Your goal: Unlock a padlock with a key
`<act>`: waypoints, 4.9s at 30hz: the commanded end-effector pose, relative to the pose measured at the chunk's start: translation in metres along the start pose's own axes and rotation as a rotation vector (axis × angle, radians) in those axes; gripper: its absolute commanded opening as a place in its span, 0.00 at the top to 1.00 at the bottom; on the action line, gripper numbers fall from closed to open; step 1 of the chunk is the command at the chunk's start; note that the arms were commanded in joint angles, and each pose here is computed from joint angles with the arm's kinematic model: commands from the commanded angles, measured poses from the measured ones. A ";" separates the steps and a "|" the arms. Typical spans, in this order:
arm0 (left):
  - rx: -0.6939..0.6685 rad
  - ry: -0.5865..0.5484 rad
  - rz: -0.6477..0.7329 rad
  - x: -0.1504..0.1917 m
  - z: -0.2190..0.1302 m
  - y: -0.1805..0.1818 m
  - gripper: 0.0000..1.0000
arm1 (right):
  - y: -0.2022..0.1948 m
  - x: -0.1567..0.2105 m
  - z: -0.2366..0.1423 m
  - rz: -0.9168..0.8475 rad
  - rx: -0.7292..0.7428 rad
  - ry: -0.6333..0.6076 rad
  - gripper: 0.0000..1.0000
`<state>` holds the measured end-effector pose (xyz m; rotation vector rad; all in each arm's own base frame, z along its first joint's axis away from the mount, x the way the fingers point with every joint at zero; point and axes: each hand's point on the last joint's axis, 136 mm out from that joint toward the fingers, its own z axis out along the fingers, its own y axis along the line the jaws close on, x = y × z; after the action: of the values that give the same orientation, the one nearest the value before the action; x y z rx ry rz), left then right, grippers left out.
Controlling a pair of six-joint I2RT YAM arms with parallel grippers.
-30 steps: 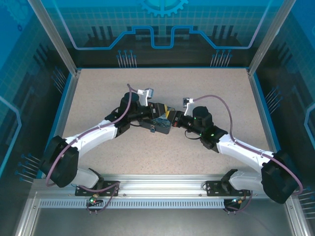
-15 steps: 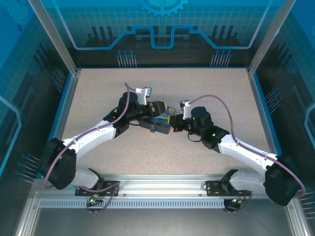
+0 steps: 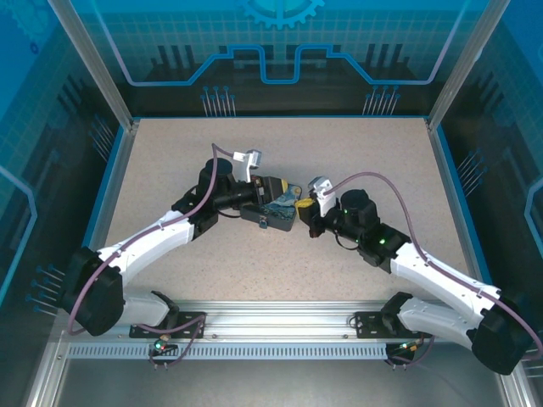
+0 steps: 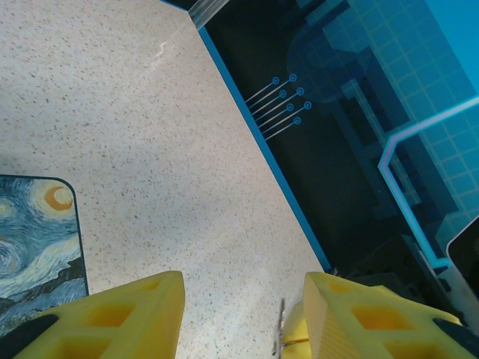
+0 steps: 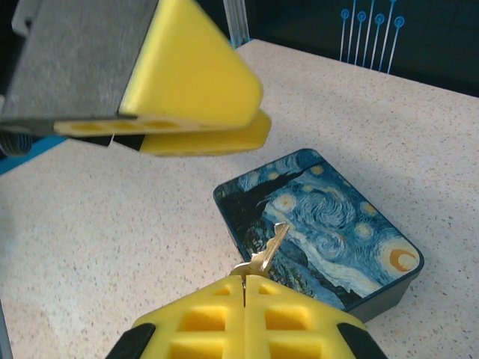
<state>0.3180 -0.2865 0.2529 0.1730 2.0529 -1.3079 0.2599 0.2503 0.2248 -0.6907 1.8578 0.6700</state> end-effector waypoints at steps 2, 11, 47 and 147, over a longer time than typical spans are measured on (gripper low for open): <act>0.074 0.025 0.023 -0.002 0.000 -0.024 0.53 | 0.012 -0.007 0.001 -0.081 -0.027 0.010 1.00; 0.093 0.077 0.012 0.009 0.015 -0.025 0.54 | 0.016 -0.009 0.002 -0.077 -0.015 -0.001 1.00; 0.099 0.117 0.064 0.017 0.024 -0.030 1.00 | 0.004 -0.020 -0.010 0.002 -0.009 -0.047 0.93; -0.180 -0.031 0.284 0.072 -0.068 0.080 0.14 | -0.029 0.021 0.093 0.502 -0.140 0.165 1.00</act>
<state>0.2658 -0.2012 0.1742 0.3044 2.0448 -0.9729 0.3108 0.2765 0.1466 -0.4218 2.2607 1.0239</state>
